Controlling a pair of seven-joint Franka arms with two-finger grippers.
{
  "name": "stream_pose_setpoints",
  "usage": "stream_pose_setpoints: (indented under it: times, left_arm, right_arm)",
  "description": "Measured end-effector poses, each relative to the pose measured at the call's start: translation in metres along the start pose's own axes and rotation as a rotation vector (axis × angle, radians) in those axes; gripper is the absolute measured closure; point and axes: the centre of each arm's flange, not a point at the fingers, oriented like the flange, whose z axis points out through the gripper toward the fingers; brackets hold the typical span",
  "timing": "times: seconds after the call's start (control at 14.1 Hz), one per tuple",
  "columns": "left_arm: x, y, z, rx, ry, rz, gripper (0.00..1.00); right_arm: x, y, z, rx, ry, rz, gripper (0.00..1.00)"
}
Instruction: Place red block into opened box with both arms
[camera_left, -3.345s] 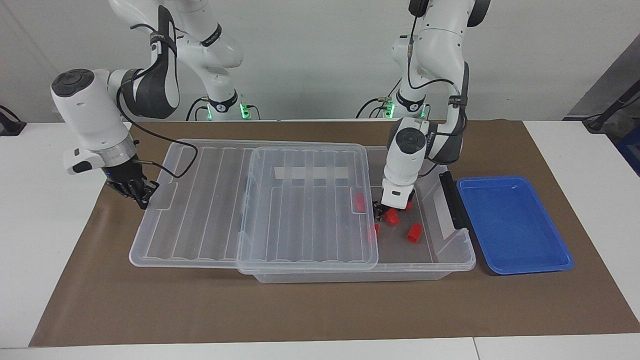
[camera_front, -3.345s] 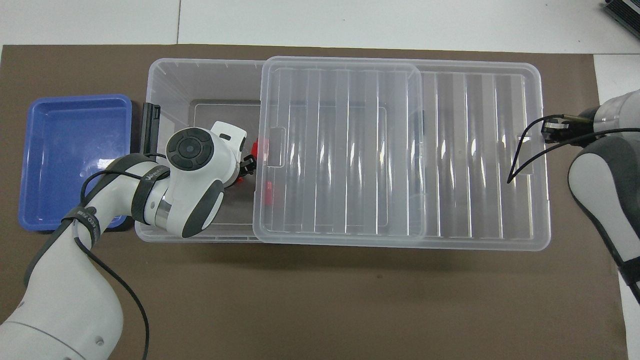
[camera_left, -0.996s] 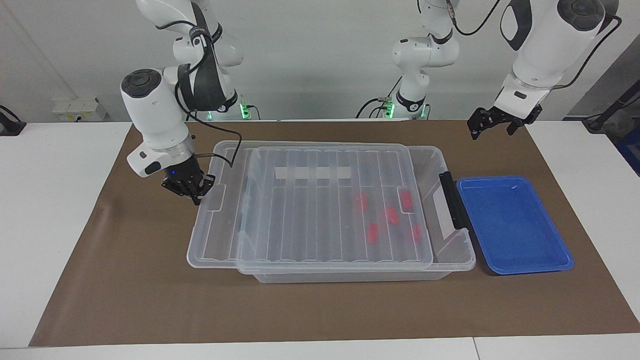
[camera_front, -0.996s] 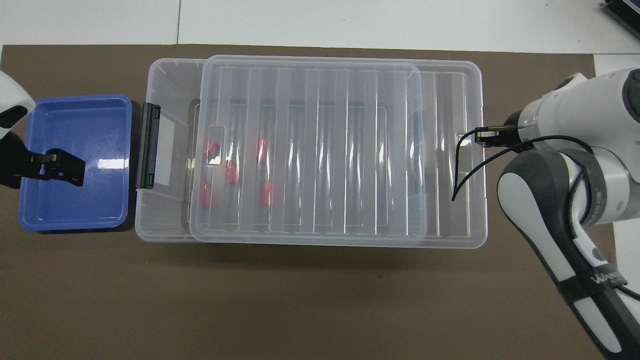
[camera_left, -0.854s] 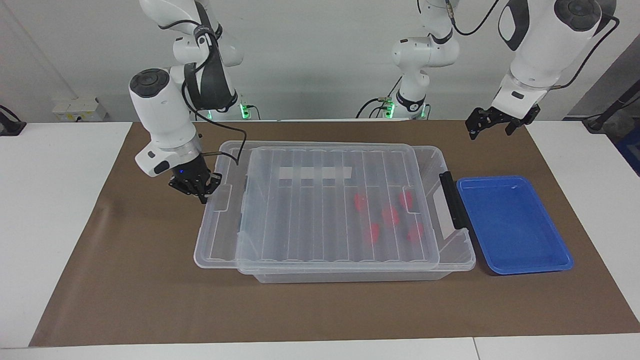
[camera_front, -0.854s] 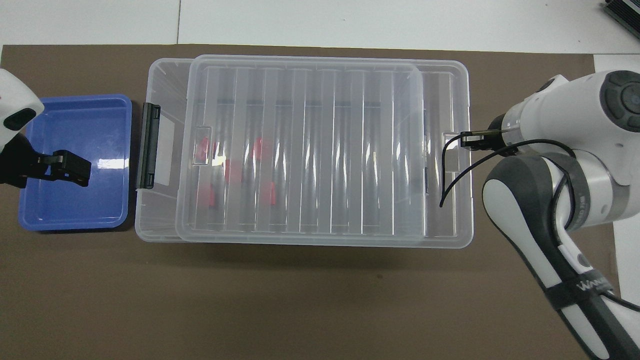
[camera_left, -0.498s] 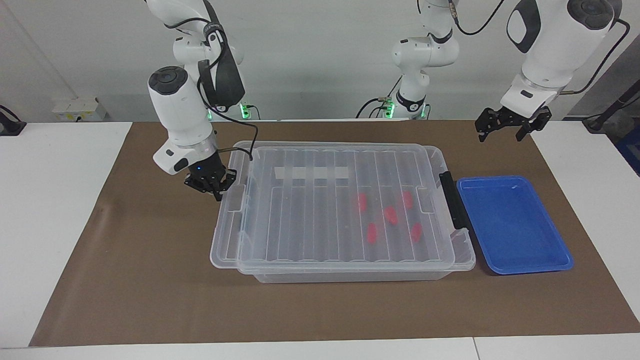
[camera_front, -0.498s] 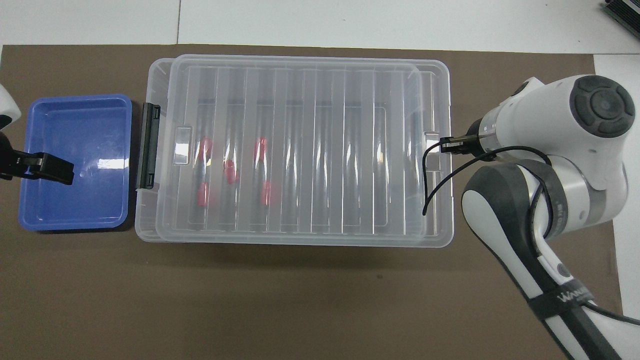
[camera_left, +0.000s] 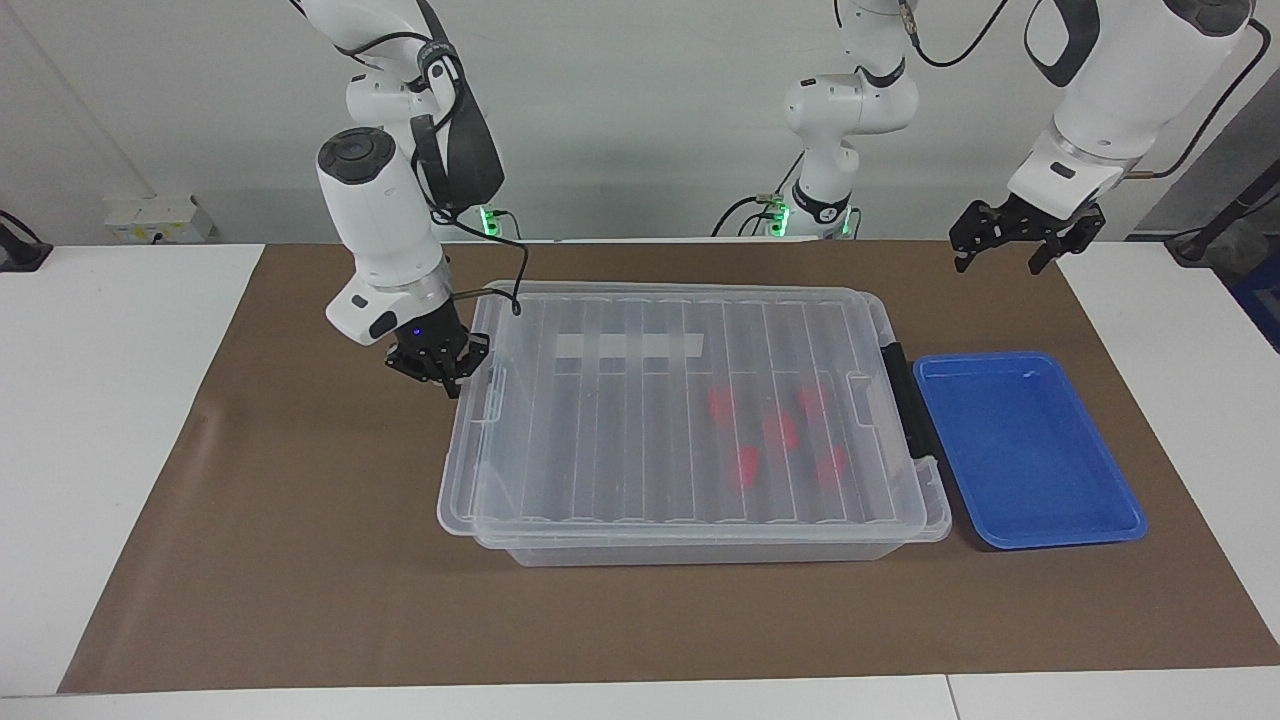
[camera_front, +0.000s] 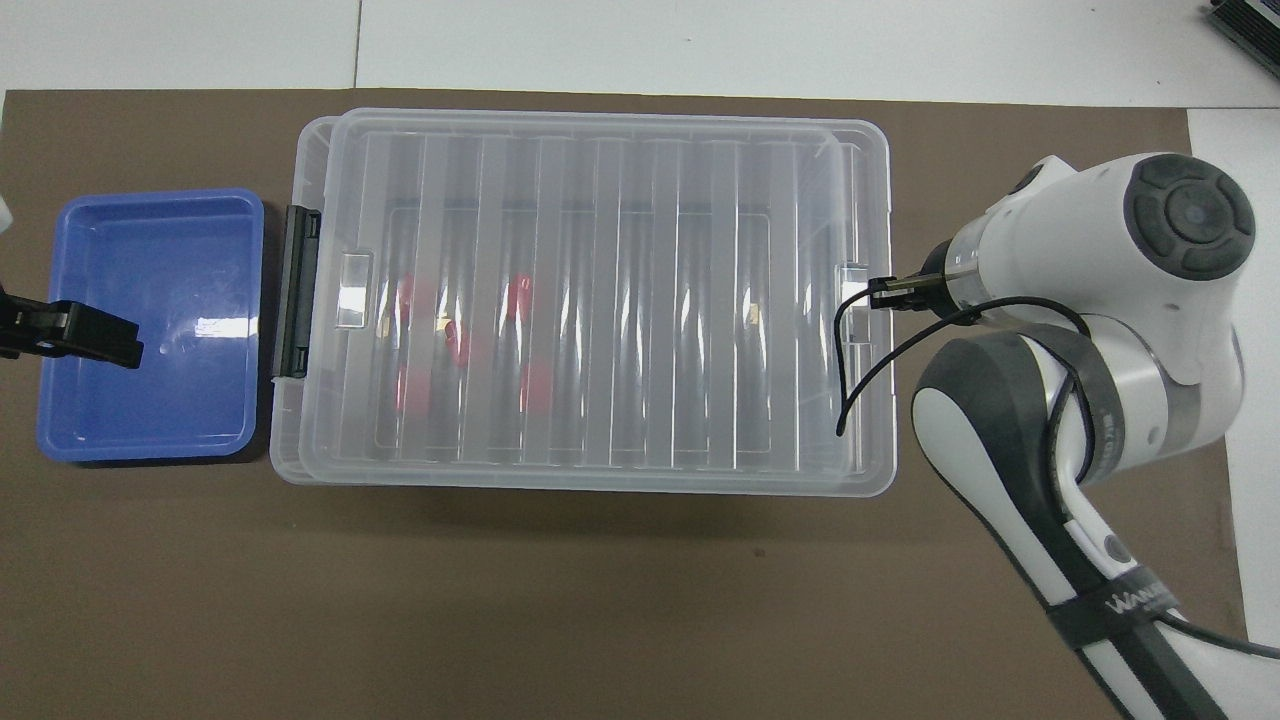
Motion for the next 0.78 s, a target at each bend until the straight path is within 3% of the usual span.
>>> stream_pose_setpoints:
  times: [0.36, 0.78]
  left_arm:
    - [0.014, 0.01, 0.019, -0.004, -0.033, 0.027, 0.0]
    - [0.015, 0.011, 0.009, 0.0, 0.001, 0.029, 0.0]
  right_arm:
    - [-0.002, -0.012, 0.0, 0.005, 0.0, -0.02, 0.99]
    - [-0.002, -0.012, 0.0, 0.005, 0.0, -0.02, 0.99]
